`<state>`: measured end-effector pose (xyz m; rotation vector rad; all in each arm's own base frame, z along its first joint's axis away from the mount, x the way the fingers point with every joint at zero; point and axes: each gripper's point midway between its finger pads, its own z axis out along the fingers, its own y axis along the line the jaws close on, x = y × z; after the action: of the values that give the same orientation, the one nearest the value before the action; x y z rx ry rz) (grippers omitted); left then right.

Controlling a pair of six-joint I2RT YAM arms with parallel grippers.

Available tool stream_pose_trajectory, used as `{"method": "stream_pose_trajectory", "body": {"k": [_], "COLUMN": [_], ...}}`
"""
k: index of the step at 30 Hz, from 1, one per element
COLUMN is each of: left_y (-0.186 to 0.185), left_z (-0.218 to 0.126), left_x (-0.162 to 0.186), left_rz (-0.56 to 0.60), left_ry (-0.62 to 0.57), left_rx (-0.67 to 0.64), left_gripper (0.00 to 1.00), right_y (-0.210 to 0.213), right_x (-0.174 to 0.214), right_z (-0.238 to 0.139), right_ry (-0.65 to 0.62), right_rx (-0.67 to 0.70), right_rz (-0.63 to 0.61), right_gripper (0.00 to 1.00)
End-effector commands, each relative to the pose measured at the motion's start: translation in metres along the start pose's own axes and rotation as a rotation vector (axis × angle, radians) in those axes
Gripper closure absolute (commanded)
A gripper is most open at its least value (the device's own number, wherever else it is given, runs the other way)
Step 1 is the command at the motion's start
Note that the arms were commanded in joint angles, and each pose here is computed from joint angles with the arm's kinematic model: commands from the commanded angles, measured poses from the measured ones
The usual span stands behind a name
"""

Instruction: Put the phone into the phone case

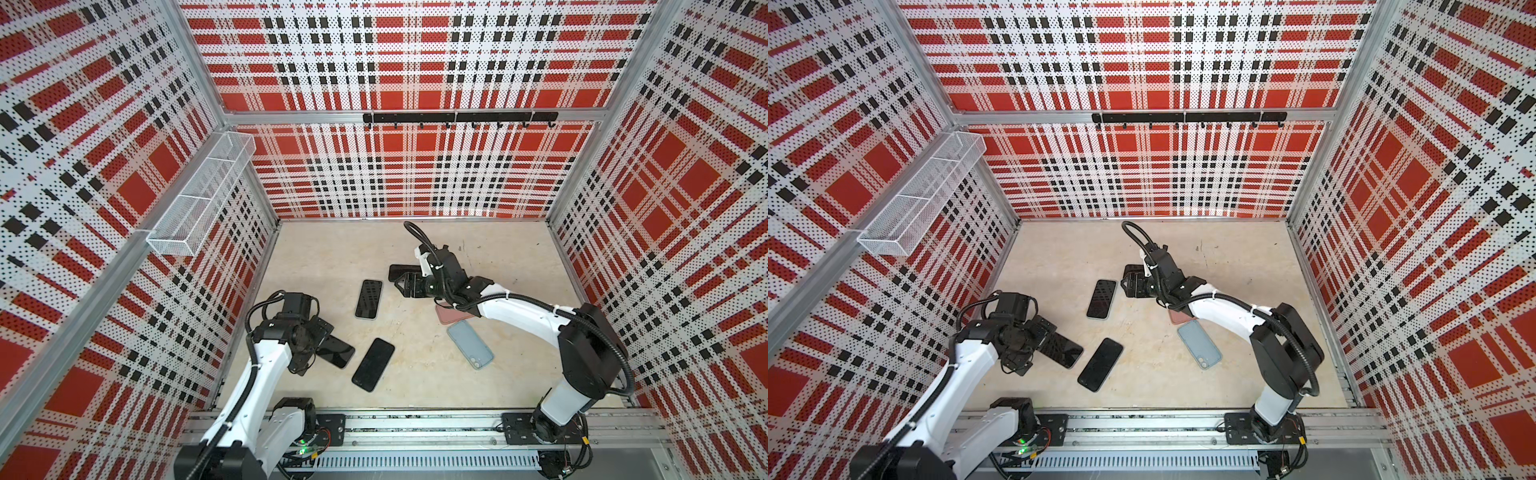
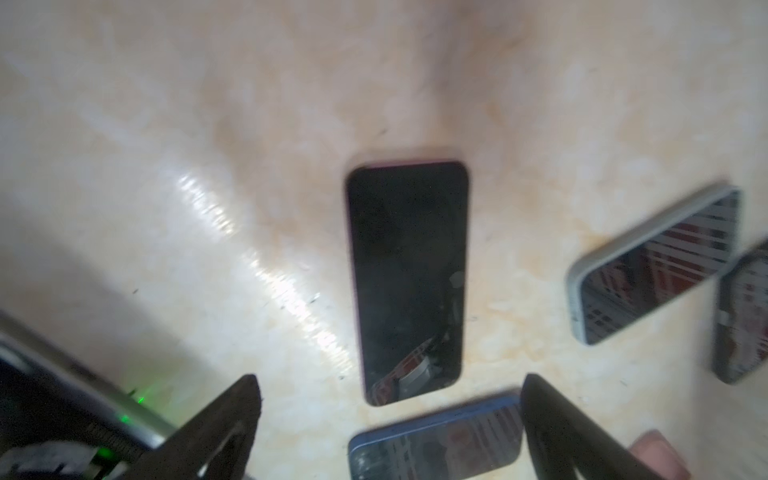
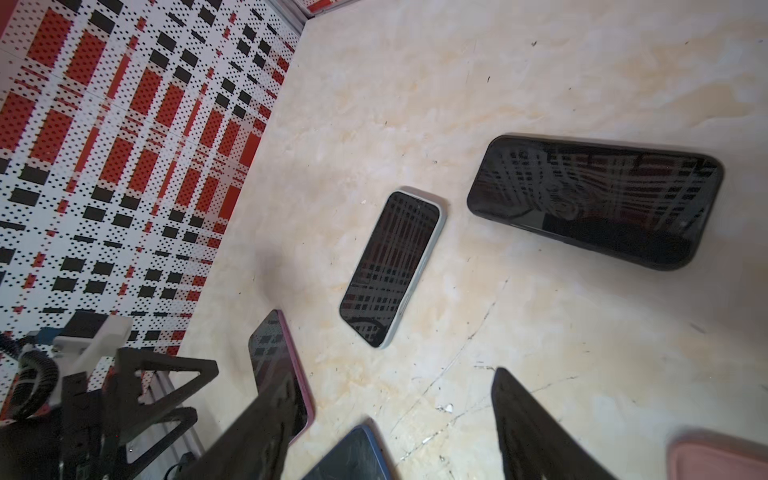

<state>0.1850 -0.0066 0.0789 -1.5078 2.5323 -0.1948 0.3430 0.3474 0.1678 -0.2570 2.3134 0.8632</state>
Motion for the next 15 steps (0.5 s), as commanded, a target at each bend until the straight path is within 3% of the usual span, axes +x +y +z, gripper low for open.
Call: {"method": "stream_pose_trajectory", "body": {"k": [1,15], "left_y": [0.018,-0.022], "left_z": [-0.007,0.037], "left_x": [0.002,0.018], "left_rz": [-0.103,-0.2], "left_ry": [0.019,0.163], "left_rx": [-0.124,-0.117], "left_gripper": [0.01,0.0], "right_y": [-0.016,-0.021], "right_x": [0.011,0.019], "right_z": [0.0,0.006], "right_ry": [0.007,0.024], "right_rx": [0.051,-0.022], "right_rz": [-0.07,-0.038], "right_gripper": [0.24,0.24]}}
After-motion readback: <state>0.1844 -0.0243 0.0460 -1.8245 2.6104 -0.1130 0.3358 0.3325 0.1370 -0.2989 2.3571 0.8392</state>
